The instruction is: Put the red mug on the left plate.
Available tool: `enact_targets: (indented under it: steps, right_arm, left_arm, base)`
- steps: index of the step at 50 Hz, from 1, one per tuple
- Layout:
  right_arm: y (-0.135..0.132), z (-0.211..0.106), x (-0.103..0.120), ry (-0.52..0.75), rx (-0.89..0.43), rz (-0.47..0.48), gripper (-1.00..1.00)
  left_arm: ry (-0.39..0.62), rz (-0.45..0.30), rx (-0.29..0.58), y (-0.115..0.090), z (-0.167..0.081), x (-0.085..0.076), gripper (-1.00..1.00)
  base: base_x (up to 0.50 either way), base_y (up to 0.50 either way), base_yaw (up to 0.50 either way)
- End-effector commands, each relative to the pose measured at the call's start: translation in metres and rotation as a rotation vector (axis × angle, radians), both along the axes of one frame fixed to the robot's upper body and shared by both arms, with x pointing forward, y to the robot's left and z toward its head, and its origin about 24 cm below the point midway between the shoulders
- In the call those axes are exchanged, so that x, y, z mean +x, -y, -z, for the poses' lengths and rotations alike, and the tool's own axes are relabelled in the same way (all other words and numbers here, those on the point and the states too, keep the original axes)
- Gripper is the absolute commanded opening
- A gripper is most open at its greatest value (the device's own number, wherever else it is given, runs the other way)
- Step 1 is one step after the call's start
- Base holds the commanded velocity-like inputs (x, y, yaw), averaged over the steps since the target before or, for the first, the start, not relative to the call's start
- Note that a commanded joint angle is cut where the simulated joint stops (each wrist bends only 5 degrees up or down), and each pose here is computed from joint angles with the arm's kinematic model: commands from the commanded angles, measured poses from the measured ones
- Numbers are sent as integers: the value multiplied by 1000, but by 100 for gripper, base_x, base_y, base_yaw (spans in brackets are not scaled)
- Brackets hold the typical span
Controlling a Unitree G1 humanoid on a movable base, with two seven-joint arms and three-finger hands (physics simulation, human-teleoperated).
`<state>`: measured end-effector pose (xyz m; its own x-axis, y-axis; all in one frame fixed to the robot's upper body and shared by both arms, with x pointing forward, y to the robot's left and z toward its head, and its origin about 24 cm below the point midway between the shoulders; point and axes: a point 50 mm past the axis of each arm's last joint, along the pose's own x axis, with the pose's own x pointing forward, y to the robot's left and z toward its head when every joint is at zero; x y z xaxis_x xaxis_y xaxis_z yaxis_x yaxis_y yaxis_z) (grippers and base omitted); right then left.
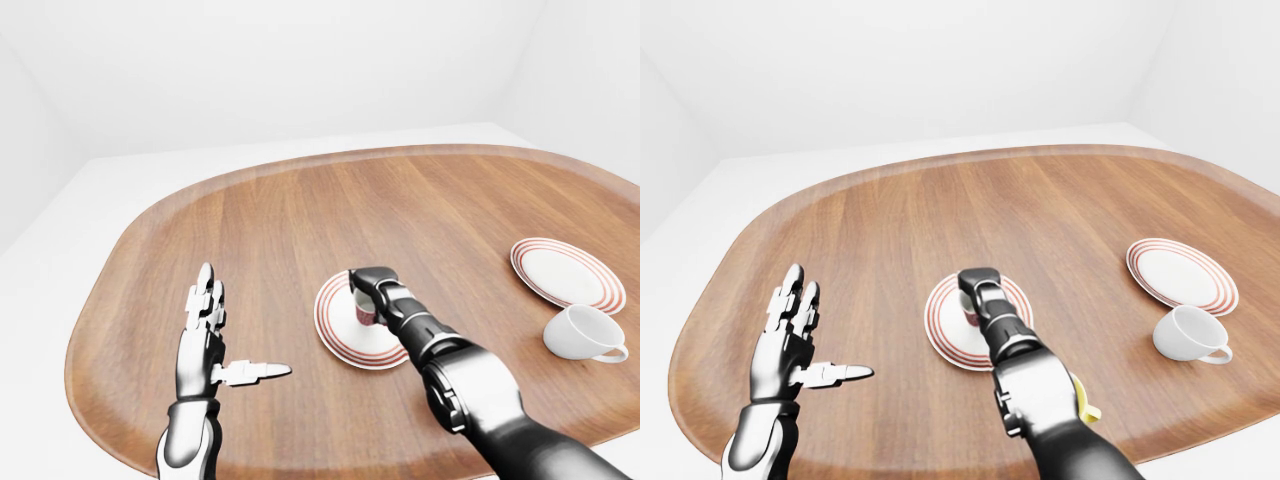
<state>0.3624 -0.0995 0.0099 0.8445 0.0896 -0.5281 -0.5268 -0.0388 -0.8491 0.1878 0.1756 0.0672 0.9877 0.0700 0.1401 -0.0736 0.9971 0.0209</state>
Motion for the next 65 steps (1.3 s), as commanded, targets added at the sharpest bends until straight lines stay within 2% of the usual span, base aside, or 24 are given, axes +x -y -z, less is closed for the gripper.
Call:
enact_targets:
  steps: [1,10,20,35,37,38,65]
  right_arm:
    - [1,1,-1,29,133,42,-100]
    - [11,9,-5,3,94,88,-100]
    - [14,6,-3,31,19,86,-100]
    - [13,3,-1,49,21,85,-100]
    - [13,3,-1,54,23,86,0]
    - [13,3,-1,48,24,87,100]
    - [15,12,-7,-31,25,94,100]
  left_arm:
    - [0,-1,-1,0,0,0,100]
    - [0,-1,-2,-1,0,1,100]
    - [-3,-3,-5,-1,1,1,100]
    - [-3,-3,-4,-1,1,0,100]
    - [-2,-3,-4,-1,1,0,100]
    - [-3,-3,-4,-1,1,0,100]
    - [-5,-2,-3,-1,1,-1,100]
  base:
    - [0,0,0]
    - [0,0,0]
    - [0,0,0]
    - [0,0,0]
    - [0,0,0]
    - [0,0,0]
    - [0,0,0]
